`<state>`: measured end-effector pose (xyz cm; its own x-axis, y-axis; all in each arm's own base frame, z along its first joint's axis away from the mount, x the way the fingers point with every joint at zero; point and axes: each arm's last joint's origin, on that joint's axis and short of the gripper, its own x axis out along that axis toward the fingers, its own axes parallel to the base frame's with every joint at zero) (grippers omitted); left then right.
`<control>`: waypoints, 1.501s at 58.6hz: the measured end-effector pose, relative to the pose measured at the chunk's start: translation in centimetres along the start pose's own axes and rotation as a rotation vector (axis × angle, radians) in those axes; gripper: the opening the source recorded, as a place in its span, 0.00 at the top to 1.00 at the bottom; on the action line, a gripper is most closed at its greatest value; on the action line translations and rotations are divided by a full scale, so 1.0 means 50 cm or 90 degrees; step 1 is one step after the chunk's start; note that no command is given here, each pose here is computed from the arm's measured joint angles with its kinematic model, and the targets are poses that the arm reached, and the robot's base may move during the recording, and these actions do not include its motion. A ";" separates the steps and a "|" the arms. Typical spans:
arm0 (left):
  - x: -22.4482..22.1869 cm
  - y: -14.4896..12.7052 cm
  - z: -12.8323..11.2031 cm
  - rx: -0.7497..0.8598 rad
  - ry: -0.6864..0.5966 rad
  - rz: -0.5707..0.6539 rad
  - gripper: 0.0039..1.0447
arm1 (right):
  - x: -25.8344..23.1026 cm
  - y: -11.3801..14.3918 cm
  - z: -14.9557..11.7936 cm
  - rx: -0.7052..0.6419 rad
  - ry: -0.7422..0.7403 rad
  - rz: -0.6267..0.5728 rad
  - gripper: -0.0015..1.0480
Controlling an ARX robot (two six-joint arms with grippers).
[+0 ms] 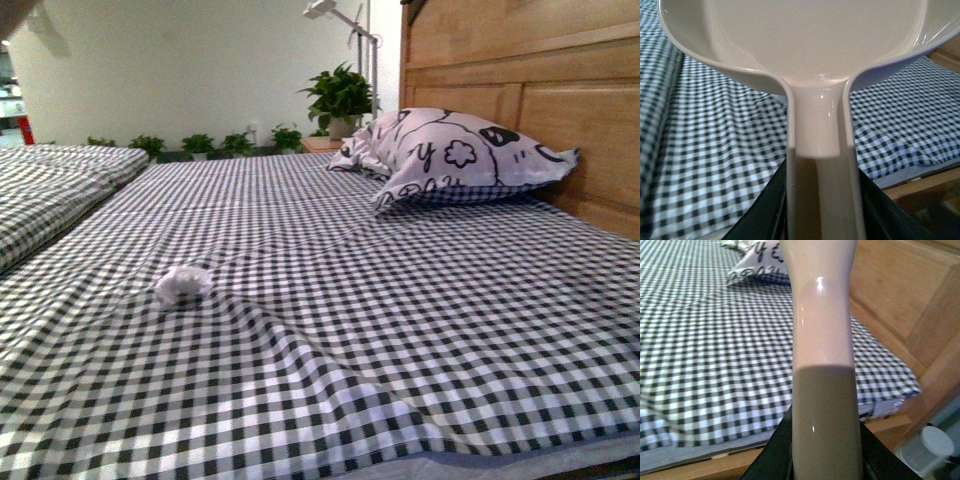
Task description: Clean up trash
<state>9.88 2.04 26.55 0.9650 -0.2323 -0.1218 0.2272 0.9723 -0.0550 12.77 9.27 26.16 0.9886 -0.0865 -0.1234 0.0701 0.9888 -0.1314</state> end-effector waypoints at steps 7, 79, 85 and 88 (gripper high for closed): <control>0.000 0.001 0.000 -0.001 0.000 0.002 0.74 | 0.000 0.001 0.000 -0.001 0.000 0.001 0.82; 0.327 0.302 -0.041 0.314 0.311 -0.163 0.74 | 0.000 -0.002 0.001 0.002 -0.001 -0.007 0.82; 0.342 0.310 -0.050 0.310 0.329 -0.176 0.74 | 0.000 -0.002 0.001 0.002 -0.001 -0.007 0.82; 0.351 0.315 -0.053 0.309 0.331 -0.179 0.74 | 0.000 -0.002 0.001 0.002 -0.001 -0.007 0.82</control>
<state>30.03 13.22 20.91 0.7033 -0.3383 -0.6252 0.6037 0.7486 0.2741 12.75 9.19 26.21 0.9880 -0.0968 -0.1202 0.0810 0.9882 -0.1299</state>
